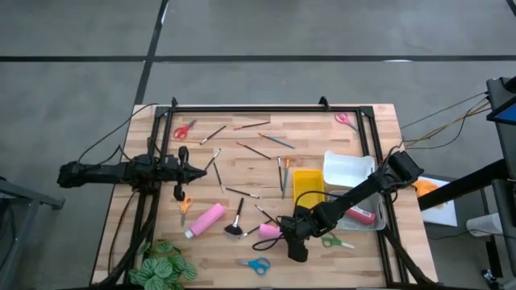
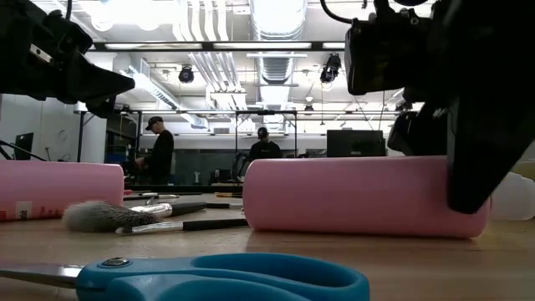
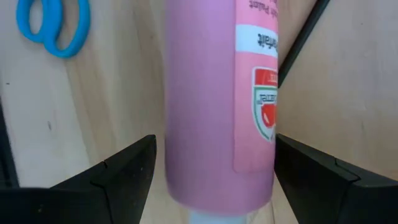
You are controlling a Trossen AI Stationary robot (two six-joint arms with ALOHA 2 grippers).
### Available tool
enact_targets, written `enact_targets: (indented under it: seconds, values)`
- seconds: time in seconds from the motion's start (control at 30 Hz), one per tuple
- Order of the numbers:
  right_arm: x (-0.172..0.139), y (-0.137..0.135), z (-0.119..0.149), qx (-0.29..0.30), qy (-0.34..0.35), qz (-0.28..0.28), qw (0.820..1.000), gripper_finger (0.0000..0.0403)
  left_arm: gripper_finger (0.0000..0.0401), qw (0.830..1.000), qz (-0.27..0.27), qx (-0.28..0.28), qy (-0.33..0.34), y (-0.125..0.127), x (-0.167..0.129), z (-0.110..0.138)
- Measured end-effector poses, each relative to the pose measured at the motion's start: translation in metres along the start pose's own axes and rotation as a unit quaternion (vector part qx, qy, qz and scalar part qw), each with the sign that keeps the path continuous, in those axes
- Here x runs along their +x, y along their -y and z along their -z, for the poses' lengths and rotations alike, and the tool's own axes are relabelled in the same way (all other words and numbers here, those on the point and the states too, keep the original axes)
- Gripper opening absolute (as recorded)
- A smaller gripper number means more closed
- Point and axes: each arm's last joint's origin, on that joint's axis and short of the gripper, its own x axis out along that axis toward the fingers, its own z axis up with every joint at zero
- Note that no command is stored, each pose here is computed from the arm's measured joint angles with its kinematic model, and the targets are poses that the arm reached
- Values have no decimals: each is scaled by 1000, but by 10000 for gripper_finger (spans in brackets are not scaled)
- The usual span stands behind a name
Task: Pick & Place Paint Supplies
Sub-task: Put the pink paint bottle into the gray bin
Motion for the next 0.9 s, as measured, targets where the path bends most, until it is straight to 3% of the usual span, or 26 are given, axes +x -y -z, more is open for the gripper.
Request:
enact_targets:
  seconds: [0.4,0.67,0.9]
  values:
    - [2,3,2,2,0,1,1000,212,3,1000,0,0,0,0,0,0]
    - [1,2,1,-4,-1,2,1000,204,3,1000,0,0,0,0,0,0]
    - [-19,-2,-3,-27,7,9,1000,203,3,1000,0,0,0,0,0,0]
